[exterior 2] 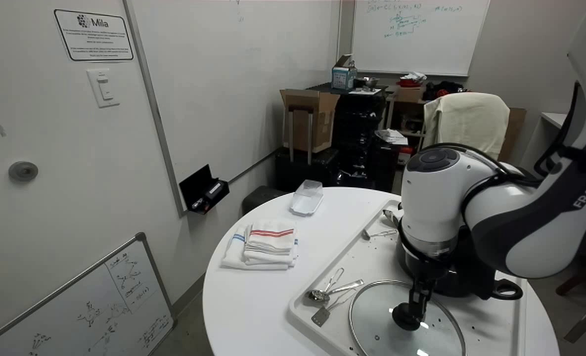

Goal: Put the glass lid on the black pot

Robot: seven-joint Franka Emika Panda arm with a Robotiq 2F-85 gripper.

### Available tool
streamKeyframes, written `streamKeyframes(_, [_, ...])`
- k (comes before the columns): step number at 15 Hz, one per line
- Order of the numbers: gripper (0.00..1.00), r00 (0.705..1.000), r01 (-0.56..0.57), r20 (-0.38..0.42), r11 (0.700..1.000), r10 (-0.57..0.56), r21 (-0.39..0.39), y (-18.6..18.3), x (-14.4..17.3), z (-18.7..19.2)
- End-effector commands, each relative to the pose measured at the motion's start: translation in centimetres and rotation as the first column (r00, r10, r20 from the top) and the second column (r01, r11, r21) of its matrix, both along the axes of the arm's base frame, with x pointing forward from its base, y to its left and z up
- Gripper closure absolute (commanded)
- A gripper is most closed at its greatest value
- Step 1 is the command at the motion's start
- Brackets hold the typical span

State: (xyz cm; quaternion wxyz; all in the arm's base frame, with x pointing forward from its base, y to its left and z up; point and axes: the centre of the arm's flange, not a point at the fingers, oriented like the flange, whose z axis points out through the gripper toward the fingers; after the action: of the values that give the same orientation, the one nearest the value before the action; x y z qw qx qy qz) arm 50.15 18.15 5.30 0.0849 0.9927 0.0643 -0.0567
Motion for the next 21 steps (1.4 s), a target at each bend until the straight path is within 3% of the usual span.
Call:
streamKeyframes(1, [0.00,1.000,0.013,0.025,1.000,-0.013,0.004,0.9,2.1,-2.2])
streamKeyframes(17, [0.00,0.999,0.043,0.011,0.999,-0.044,0.030,2.0,2.4,-4.1])
streamKeyframes(18, [0.25,0.999,0.047,0.009,0.998,-0.047,0.030,2.0,2.4,-4.1])
streamKeyframes(19, [0.26,0.999,0.048,0.008,0.998,-0.048,0.031,2.0,2.3,-4.1])
streamKeyframes(21, [0.40,0.999,0.051,0.002,0.998,-0.051,0.034,2.1,2.1,-4.1])
